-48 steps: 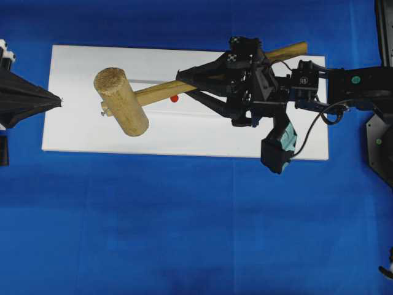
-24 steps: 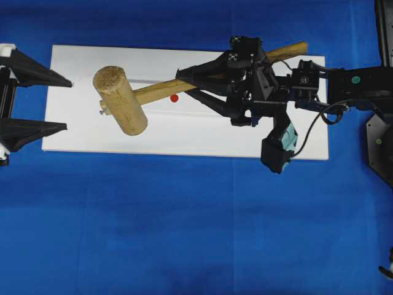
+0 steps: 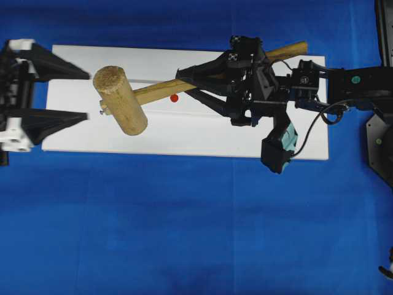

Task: Hit the mark with a hammer.
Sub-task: 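Move the left gripper in and grasp the mallet head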

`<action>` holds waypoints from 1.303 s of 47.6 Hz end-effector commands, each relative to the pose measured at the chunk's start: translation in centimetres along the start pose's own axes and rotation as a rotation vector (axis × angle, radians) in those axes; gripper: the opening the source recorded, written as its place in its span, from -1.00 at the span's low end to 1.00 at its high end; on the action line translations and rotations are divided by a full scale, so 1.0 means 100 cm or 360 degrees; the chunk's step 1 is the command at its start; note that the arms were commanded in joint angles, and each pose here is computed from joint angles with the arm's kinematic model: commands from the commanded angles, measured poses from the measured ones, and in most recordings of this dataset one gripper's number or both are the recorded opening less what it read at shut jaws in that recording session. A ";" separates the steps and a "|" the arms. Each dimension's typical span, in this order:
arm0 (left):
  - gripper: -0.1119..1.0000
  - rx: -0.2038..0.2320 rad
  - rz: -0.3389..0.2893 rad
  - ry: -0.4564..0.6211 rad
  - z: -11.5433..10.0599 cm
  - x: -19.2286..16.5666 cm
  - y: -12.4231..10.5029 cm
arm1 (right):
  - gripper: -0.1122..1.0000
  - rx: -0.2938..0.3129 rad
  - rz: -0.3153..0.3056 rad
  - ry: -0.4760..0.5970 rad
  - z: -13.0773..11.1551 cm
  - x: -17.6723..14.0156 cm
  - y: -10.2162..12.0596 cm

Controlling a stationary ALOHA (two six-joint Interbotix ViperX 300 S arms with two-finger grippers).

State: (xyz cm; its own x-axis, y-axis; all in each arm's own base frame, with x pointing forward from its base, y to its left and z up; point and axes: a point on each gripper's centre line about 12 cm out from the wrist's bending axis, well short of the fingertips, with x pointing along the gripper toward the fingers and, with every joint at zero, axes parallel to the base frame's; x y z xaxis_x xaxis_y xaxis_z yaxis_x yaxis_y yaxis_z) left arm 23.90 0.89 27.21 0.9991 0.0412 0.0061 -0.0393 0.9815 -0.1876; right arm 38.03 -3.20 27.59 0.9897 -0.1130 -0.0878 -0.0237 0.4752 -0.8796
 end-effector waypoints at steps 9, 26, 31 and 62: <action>0.88 -0.0004 -0.0002 -0.0082 0.013 0.035 -0.001 | -0.63 0.0014 -0.0076 -0.0038 0.008 -0.004 -0.015; 0.87 -0.0010 0.0032 -0.0024 0.010 0.063 0.004 | -0.63 0.0015 -0.0102 -0.0041 0.007 -0.004 -0.018; 0.74 -0.0042 0.0033 -0.0014 0.010 0.062 0.004 | -0.63 0.0022 -0.0103 -0.0039 0.007 -0.003 -0.018; 0.02 -0.0102 0.0037 0.0037 0.006 0.061 0.004 | -0.62 0.0076 0.0057 0.0075 -0.005 -0.003 -0.010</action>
State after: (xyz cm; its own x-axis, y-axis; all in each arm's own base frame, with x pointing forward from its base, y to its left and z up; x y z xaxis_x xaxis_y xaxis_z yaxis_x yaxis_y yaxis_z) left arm 29.83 1.56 26.69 0.9967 0.0572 -0.0568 -0.0697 0.9652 -0.2521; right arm 37.93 -3.59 26.79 0.9788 -0.1254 -0.1617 -0.0756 0.5128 -0.8552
